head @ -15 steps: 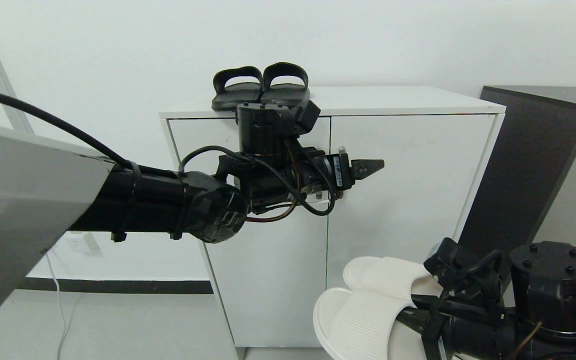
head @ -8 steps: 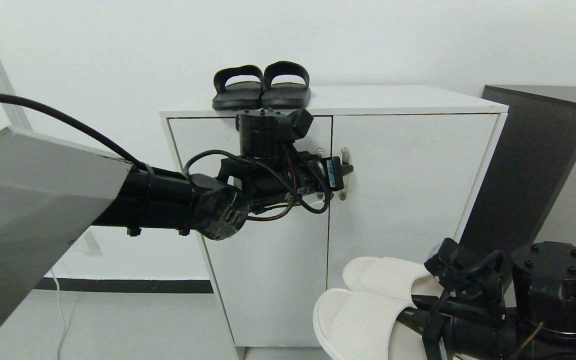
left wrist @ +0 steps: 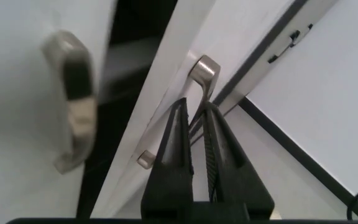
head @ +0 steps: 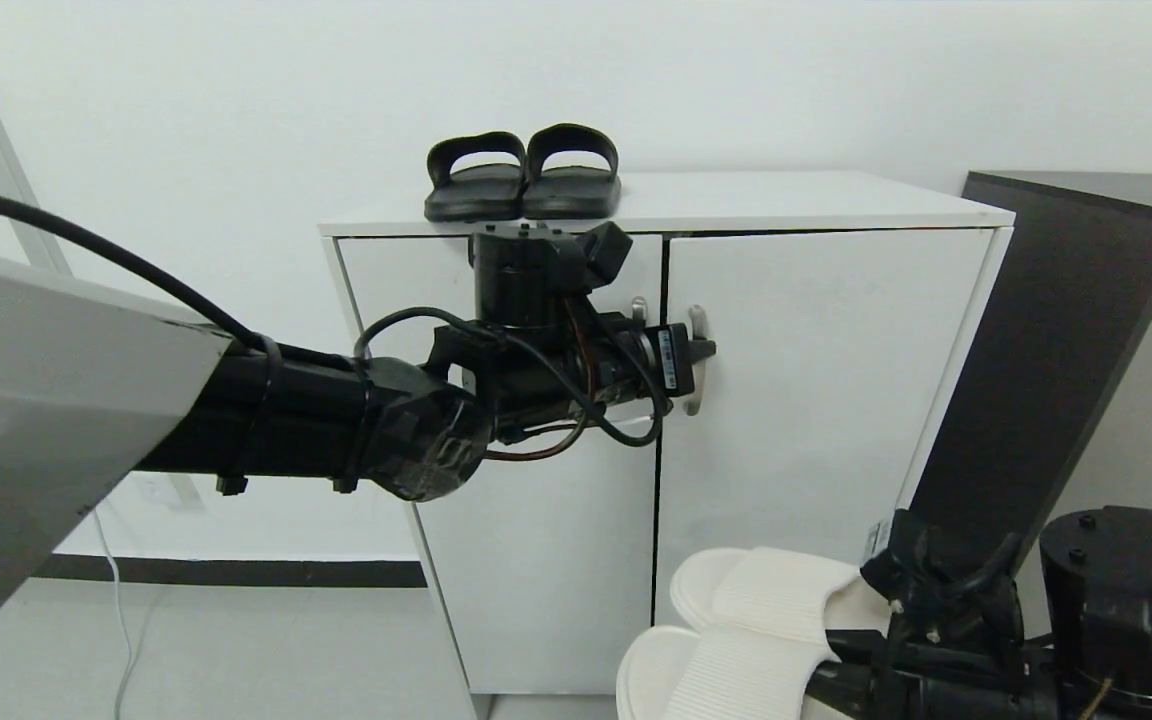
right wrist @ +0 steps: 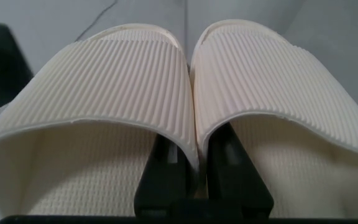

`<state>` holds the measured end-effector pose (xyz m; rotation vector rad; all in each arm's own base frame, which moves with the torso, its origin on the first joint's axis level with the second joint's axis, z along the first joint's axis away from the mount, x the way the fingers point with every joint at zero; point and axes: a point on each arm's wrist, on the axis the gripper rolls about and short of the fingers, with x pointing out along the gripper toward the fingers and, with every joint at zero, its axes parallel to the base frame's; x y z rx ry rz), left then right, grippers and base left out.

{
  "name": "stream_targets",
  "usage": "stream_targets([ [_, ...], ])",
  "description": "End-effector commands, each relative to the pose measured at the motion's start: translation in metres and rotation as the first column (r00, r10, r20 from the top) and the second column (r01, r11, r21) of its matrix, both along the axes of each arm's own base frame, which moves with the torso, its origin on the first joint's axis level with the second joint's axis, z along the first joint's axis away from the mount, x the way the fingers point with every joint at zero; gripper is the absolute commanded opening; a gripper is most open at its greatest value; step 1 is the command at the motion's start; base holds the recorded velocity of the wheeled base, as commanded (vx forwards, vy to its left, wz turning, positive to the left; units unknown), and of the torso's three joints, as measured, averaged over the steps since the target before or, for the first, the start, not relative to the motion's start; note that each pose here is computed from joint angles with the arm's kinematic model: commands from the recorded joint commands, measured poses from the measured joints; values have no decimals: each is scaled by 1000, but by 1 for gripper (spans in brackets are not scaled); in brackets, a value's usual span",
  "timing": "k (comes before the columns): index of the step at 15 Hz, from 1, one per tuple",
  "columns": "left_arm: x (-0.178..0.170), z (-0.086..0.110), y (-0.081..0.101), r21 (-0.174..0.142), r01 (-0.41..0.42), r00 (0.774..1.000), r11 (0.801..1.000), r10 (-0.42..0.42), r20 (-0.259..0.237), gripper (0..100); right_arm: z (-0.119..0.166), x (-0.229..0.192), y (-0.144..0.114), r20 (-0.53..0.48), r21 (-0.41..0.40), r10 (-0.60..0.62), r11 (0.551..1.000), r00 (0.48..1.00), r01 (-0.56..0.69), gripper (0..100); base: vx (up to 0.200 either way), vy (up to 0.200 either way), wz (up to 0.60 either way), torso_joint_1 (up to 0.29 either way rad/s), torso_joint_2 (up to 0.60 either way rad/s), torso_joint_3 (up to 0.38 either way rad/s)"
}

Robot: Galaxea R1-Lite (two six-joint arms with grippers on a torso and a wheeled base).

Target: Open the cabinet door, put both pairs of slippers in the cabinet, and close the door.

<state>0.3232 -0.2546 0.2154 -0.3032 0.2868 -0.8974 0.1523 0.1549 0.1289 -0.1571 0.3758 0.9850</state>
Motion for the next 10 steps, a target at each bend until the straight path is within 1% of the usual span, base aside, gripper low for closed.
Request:
stream_targets([
  [1,-17,6,5,1,15,1000,1000,-15,-1,0,1,-12,-8,19,4,79,997,997,-79,0,0,0,0,0,0,0],
  [3,-35,11,9,-4,39,999,999,-39,8,0,-2,-15,-11,32,-12,106,994,994,-106,0,0,0,0,0,0,0],
  [4,-40,10,9,-3,43,999,999,-43,7,0,-2,-16,-12,33,-16,108,994,994,-108,0,0,0,0,0,0,0],
  [6,-61,13,14,2,67,998,998,-67,6,0,-3,-16,-12,34,-22,111,994,993,-110,0,0,0,0,0,0,0],
  [8,-74,18,21,1,75,997,997,-75,12,0,-4,-17,-13,38,-30,116,993,993,-115,0,0,0,0,0,0,0],
  [10,-79,18,28,3,72,997,997,-72,10,0,-5,-17,-13,40,-35,118,993,992,-117,0,0,0,0,0,0,0],
])
